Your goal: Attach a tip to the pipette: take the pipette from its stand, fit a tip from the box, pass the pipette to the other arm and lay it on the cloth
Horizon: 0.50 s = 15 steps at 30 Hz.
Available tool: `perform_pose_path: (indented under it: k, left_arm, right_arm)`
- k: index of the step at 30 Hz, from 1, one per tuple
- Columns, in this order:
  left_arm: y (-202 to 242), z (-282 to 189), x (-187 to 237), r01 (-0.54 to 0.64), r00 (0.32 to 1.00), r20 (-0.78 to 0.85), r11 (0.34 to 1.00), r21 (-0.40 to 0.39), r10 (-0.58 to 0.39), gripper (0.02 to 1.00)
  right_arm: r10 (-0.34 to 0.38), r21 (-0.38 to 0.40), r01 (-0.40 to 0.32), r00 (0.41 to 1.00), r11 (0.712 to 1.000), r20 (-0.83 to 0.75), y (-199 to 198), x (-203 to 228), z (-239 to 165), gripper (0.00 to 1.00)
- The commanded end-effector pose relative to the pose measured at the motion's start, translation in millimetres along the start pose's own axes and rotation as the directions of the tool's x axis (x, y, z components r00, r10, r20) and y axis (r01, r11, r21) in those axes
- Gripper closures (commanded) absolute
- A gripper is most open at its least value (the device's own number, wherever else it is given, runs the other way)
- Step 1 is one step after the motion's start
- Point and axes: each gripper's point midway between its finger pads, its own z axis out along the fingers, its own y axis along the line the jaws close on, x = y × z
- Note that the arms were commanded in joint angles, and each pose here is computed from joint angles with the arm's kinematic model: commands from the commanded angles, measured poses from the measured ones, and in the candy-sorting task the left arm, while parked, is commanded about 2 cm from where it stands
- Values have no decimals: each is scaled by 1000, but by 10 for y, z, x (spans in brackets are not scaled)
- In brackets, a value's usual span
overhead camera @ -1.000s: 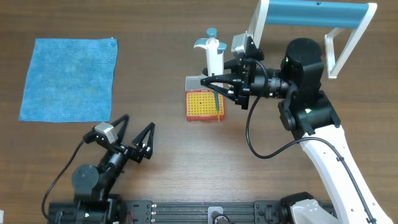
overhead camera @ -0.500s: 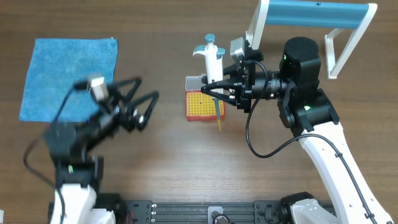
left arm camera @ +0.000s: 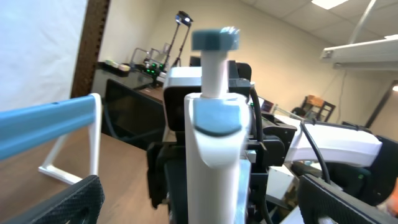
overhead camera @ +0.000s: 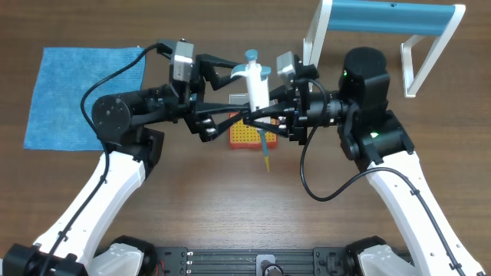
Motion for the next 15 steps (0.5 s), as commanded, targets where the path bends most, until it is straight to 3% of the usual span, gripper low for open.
perform_pose_path:
  k: [1, 3, 8, 13, 14, 15]
  left_arm:
    - [-87, 105, 18, 3, 1000, -14, 999, 40, -2, 20]
    - [-88, 106, 18, 3, 1000, -14, 999, 41, -2, 141]
    - [-75, 107, -29, -8, 1000, 11, 1000, 29, 7, 627]
    - [-120, 105, -59, -33, 999, 21, 999, 42, 33, 888]
    - [-119, 105, -59, -33, 999, 21, 999, 41, 33, 989]
    - [-119, 105, -59, -33, 999, 21, 999, 41, 33, 989]
  right_arm:
    - [-30, -80, 29, 999, 996, -13, 137, -12, 149, 923]
    - [-21, -84, 19, 1000, 996, -18, 117, 11, 171, 923]
    - [-21, -84, 20, 1000, 996, -18, 117, 10, 171, 923]
    - [-26, -84, 24, 1000, 996, -18, 116, 10, 171, 919]
    - [-26, -84, 24, 1000, 996, -18, 116, 10, 171, 923]
    - [-26, -84, 24, 1000, 996, -18, 116, 10, 171, 923]
